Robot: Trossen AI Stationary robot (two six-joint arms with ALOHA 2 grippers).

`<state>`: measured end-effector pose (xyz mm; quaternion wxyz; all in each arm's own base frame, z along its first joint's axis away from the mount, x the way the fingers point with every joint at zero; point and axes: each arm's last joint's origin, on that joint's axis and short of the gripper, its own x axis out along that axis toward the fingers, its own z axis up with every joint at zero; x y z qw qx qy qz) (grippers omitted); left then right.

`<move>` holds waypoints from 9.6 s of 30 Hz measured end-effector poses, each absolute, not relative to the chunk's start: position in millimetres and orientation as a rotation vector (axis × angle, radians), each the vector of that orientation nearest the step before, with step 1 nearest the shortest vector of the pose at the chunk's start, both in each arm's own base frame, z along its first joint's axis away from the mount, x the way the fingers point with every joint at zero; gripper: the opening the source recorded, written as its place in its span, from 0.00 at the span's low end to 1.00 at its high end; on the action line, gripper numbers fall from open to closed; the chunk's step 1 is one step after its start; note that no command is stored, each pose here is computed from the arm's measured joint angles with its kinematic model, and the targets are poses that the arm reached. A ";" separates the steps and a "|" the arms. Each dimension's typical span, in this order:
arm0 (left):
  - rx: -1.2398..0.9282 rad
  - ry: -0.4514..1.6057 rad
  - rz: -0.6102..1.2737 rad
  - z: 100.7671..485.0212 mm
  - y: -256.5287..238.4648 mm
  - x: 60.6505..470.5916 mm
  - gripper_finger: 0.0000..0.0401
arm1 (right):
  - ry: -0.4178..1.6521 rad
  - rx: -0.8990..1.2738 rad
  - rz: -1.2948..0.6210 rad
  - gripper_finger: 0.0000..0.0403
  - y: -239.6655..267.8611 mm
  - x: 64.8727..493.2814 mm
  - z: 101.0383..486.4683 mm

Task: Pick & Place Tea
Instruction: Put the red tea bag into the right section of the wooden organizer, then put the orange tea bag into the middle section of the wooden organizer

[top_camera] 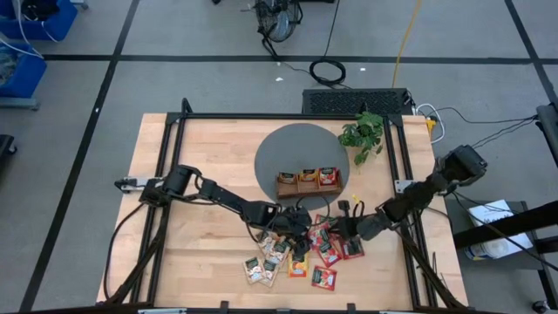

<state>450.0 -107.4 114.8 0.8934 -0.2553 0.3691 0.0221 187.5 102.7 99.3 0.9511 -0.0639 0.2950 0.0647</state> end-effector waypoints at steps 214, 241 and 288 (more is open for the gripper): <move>-0.019 0.329 0.011 134.7 -208.9 329.9 0.17 | 1.325 -0.311 -0.200 0.00 -13.2 244.4 233.4; -0.034 0.353 0.012 132.3 -210.6 327.5 0.17 | 1.378 -0.320 -0.215 0.00 -32.4 255.8 216.3; -0.157 0.389 -0.223 149.6 -246.8 335.6 0.17 | 0.749 0.287 0.265 0.39 82.0 246.6 191.2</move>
